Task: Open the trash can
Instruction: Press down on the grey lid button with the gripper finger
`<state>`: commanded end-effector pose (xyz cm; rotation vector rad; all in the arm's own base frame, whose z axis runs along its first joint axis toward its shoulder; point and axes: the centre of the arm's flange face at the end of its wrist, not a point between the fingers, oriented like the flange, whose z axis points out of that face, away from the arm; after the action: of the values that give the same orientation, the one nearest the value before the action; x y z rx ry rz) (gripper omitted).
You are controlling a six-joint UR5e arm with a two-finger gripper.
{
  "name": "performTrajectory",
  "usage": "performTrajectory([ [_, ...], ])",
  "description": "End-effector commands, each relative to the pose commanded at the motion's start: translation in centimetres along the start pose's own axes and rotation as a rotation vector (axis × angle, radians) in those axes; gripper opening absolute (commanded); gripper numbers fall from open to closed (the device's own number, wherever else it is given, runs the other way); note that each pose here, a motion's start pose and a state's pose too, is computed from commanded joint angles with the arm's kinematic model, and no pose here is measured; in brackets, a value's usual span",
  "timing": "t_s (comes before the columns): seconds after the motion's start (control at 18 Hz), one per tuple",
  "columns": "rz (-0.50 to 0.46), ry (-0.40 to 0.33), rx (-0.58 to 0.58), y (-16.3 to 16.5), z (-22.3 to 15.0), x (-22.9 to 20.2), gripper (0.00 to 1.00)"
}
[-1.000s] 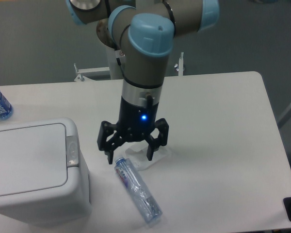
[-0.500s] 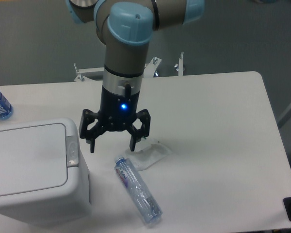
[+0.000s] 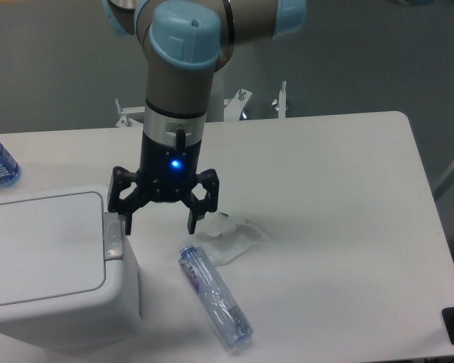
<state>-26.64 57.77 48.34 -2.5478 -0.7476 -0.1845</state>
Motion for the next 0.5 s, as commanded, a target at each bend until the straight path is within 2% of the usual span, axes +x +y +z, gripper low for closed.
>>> performTrajectory([
  [0.5, 0.007, 0.004, -0.005, 0.09, 0.31, 0.5, 1.0],
])
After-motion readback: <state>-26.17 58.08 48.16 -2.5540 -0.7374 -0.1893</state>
